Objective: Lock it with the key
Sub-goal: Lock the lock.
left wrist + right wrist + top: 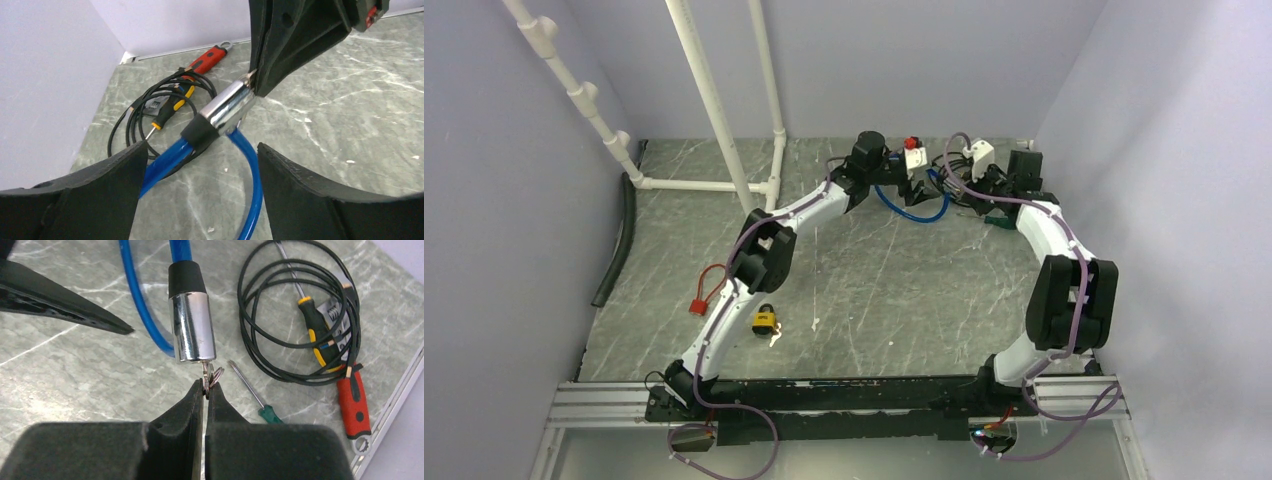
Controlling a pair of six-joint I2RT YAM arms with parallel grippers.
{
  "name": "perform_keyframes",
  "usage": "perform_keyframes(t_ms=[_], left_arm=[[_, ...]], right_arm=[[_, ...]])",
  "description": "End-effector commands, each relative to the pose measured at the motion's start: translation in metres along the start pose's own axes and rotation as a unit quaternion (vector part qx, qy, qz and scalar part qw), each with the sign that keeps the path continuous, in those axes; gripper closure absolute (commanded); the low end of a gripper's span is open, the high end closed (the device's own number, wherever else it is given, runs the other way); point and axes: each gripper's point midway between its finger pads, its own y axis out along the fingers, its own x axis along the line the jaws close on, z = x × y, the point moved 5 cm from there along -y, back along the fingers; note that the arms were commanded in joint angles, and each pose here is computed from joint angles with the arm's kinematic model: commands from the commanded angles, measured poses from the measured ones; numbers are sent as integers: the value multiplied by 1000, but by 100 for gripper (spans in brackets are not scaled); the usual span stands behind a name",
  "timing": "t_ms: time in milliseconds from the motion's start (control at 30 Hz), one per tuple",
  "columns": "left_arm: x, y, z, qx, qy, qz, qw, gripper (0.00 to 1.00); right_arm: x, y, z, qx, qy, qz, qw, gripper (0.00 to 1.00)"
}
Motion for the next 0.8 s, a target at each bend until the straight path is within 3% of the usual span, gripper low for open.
perform_keyframes(t_ms=[0,167,433,767], left_arm=[[26,-22,-17,-30,28,-41,998,12],[12,-44,-20,-32,19,-16,999,6],[-27,-64,-12,-12,18,53,998,10],[-25,-56,50,52,10,46,998,9]], right_arm=[[4,11,16,24,44,-28,998,100],[4,22,30,39,49,-31,998,100],[3,43,47,74,85,-53,992,100],[2,63,40,82,141,-77,984,100]])
